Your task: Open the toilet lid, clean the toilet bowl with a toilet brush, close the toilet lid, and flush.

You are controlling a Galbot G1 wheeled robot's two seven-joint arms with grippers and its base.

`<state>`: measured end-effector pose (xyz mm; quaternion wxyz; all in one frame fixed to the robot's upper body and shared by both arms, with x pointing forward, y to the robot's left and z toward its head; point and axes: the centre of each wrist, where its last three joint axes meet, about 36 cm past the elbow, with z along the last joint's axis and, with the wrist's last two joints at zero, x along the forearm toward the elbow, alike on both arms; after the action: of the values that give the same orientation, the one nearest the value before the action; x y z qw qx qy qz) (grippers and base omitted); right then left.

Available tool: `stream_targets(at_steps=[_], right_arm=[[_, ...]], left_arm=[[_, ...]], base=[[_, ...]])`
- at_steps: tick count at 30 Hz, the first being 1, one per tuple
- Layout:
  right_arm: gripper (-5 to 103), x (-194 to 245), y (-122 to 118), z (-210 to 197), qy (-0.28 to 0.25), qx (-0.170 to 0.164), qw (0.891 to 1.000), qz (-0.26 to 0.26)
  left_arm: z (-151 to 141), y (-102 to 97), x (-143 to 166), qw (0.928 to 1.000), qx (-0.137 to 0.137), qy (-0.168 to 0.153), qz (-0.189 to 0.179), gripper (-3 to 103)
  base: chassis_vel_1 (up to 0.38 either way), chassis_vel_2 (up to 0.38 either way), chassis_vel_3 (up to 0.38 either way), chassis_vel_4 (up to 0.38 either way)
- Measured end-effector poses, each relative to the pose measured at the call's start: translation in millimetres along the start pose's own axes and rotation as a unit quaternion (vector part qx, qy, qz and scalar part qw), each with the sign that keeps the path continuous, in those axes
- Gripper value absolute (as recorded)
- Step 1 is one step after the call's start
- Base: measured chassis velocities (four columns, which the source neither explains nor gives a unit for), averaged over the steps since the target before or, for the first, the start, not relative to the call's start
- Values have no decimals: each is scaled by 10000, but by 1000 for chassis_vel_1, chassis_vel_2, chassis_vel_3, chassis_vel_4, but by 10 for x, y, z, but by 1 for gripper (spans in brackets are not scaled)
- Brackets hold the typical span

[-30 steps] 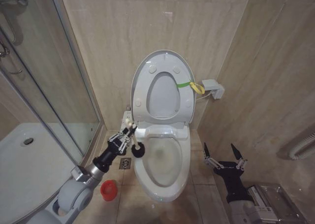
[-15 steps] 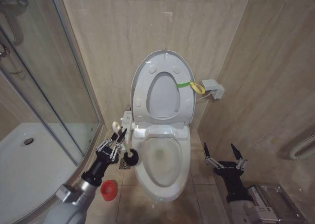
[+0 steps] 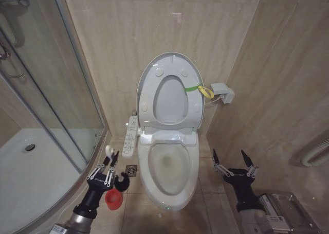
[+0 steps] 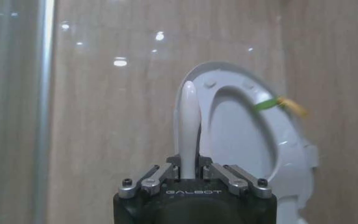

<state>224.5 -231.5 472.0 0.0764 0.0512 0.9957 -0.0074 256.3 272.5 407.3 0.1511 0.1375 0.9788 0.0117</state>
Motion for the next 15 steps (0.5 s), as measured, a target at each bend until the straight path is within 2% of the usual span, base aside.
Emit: stream_targets(at_steps=[7, 15], right_arm=[[100, 0, 0, 0, 0, -1, 10000, 0], [100, 0, 0, 0, 0, 0, 10000, 0]], left_arm=[[388, 130, 118, 9993, -96, 91, -355, 17], [760, 286, 149, 9994, -71, -122, -324, 17]], base=[[0, 0, 0, 0], [0, 0, 0, 0]])
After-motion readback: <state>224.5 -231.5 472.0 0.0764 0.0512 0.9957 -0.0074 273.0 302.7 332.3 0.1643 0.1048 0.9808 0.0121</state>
